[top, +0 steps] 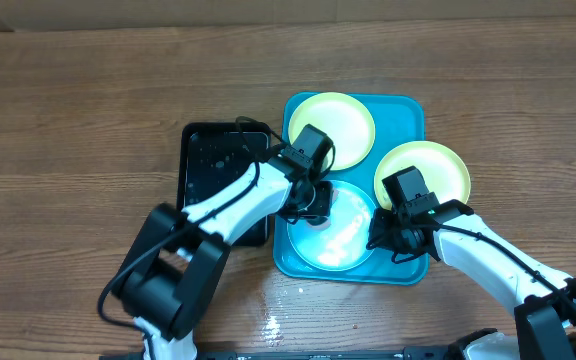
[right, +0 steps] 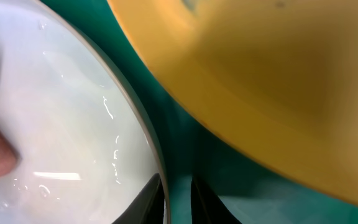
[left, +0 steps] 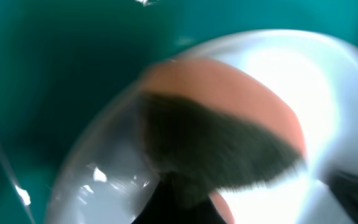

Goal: Clean dirty plates on tray and stack at the side
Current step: 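Scrub the pale blue plate surface with the sponge in the left gripper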

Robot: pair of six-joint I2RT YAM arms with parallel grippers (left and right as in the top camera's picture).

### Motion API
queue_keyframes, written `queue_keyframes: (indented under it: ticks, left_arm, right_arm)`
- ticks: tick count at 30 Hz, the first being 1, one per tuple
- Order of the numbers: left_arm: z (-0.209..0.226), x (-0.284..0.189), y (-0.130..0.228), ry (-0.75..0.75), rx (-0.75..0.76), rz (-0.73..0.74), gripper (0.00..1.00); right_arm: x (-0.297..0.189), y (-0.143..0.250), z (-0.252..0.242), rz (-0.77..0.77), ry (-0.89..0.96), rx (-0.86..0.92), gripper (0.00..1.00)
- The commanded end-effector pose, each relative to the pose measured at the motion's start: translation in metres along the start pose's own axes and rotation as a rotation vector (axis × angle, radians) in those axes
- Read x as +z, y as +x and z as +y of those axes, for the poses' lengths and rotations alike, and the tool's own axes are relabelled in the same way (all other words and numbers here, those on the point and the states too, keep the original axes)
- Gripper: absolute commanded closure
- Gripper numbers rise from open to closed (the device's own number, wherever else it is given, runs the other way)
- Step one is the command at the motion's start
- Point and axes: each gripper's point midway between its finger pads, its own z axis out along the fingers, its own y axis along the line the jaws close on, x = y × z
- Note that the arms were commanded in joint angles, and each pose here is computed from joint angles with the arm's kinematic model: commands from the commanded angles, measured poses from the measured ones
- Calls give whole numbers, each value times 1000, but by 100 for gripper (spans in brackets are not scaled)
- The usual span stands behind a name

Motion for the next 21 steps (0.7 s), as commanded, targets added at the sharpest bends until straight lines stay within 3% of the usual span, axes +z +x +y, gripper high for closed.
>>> queue_keyframes:
  ticks: [1, 11, 14, 18, 21]
  left_arm:
    - [22, 12, -2, -54, -91, 33, 96]
    - [68, -35, -28, -384, -89, -41, 96]
    - [59, -49, -33, -372, -71, -32, 96]
    - [17, -76, -23, -196, -55, 82, 96]
    - [9, -99, -22, -170, -69, 105, 96]
  right_arm:
    - [1, 0, -4, 2, 16, 8, 83]
    - [1, 0, -4, 2, 16, 8, 83]
    - [1, 0, -4, 2, 16, 8, 83]
    - [1, 0, -4, 5, 18, 8, 83]
    - [1, 1, -5, 8, 20, 9, 83]
